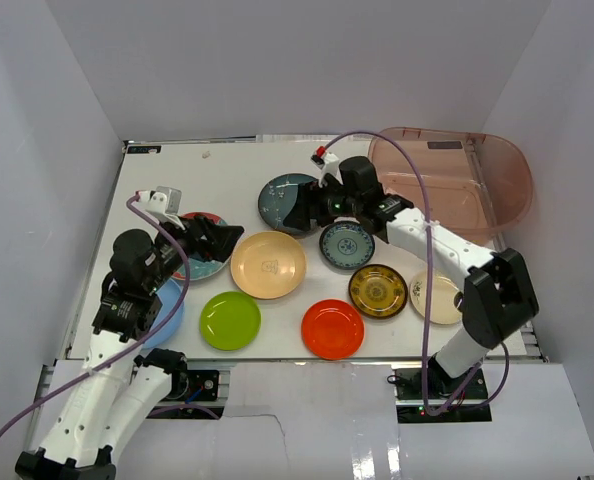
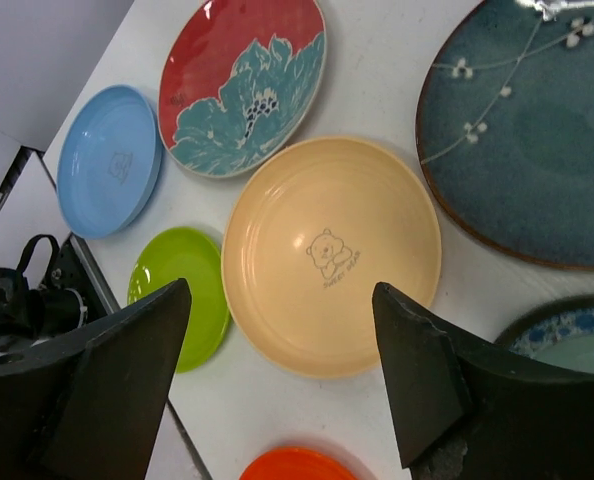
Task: Place the plates into the plastic bin on the countertop
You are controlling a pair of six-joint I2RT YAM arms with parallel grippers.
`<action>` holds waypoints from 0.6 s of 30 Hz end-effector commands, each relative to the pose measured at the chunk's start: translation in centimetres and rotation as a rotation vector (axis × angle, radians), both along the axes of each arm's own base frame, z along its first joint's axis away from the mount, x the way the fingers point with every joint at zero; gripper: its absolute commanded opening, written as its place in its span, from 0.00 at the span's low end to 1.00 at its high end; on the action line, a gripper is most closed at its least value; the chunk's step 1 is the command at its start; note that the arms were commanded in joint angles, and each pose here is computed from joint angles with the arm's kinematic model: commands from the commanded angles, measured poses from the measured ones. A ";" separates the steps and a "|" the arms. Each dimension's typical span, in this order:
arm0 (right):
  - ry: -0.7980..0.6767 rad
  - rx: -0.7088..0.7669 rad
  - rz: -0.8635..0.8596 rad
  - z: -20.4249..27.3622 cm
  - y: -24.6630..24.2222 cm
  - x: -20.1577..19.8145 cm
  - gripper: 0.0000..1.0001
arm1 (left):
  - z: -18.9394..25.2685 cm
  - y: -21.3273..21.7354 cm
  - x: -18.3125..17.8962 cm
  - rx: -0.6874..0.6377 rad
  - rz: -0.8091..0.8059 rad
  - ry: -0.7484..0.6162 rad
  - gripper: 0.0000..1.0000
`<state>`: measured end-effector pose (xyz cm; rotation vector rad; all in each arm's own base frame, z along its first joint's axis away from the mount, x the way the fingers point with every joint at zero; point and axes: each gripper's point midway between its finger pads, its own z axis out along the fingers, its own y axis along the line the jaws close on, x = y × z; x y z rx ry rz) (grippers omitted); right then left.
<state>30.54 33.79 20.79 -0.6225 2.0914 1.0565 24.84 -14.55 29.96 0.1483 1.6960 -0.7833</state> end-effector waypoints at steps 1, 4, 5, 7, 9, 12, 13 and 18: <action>-0.022 0.050 0.026 1.3 2.6 1.9 0.77 | 1.1 1.6 0.1 0.035 0.099 0.001 0.98; -0.024 0.062 0.057 1.4 5.3 3.3 0.74 | 0.7 2.0 -0.2 0.026 0.132 0.033 0.98; 0.003 0.045 0.054 0.0 6.2 3.8 0.73 | 0.4 2.2 -0.2 0.022 0.149 0.042 0.98; 0.008 0.055 0.068 -0.3 8.4 4.5 0.70 | -1.1 2.6 -0.3 0.030 0.178 0.077 0.98; -0.005 0.060 0.064 0.3 10.0 5.3 0.65 | -2.6 3.2 -0.3 0.055 0.220 0.106 0.98; 0.001 0.005 0.037 -2.2 12.1 6.1 0.63 | -3.2 5.8 0.4 0.098 0.378 0.119 0.98; -0.005 -0.001 0.031 -2.1 12.8 6.2 0.63 | -2.9 6.3 0.4 0.111 0.406 0.110 0.98; 0.016 -0.019 -0.027 -4.9 14.7 8.1 0.64 | -2.8 8.5 0.5 0.120 0.534 0.089 0.98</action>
